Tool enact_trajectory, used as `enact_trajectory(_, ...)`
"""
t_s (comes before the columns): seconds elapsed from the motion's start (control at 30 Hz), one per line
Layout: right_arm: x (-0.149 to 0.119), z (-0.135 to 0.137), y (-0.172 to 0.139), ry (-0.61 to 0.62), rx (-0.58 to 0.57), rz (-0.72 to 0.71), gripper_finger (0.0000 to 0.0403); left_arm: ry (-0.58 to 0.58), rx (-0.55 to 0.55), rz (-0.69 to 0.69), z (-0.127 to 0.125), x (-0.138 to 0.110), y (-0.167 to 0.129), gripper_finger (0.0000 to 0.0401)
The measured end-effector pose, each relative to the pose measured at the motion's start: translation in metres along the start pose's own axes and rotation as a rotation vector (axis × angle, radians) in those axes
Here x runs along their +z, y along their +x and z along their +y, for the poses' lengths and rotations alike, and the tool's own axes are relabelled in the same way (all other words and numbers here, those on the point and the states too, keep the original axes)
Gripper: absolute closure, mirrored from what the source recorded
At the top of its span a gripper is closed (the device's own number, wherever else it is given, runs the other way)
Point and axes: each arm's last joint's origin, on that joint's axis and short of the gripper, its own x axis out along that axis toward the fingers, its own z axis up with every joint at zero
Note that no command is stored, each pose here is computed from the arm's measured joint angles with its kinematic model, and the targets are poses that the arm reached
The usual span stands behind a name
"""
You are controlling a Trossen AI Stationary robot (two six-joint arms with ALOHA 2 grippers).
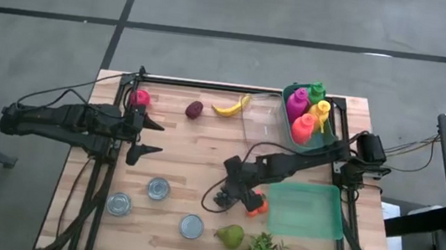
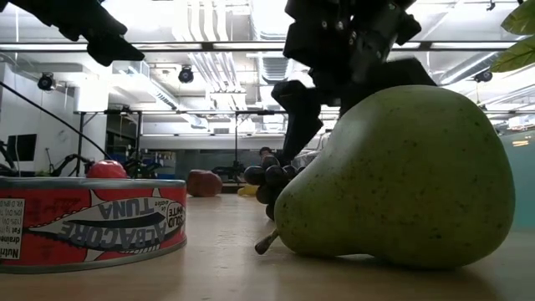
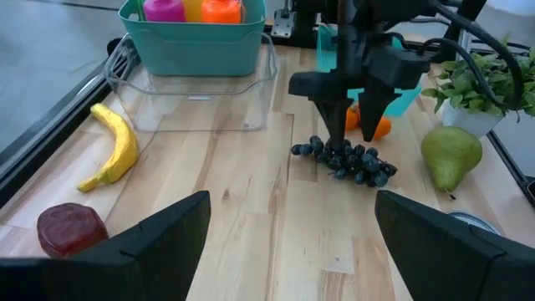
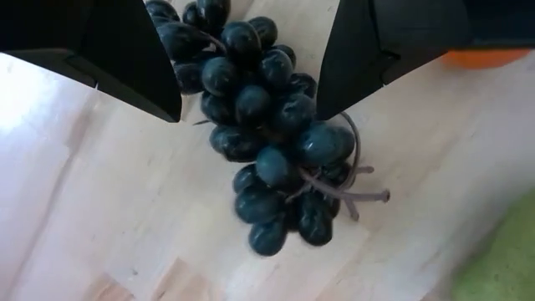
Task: Pick & Place Food Item
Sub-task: Put the grapes into the green transparent bin
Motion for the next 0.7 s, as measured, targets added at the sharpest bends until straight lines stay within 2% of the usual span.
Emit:
enact_trajectory(0.3, -0.007, 0.003, 0.028, -0.067, 0.008, 0.042, 0.0126, 0.001, 0.001, 0.007, 0.000, -0.001, 0.000, 0.0058)
enact_trajectory(0.7, -0.008, 0.003, 0.037, -0.069, -0.004, 0.039, 0.0128, 0.002, 0.002, 0.023, 0.000, -0.002, 0.000, 0.0058)
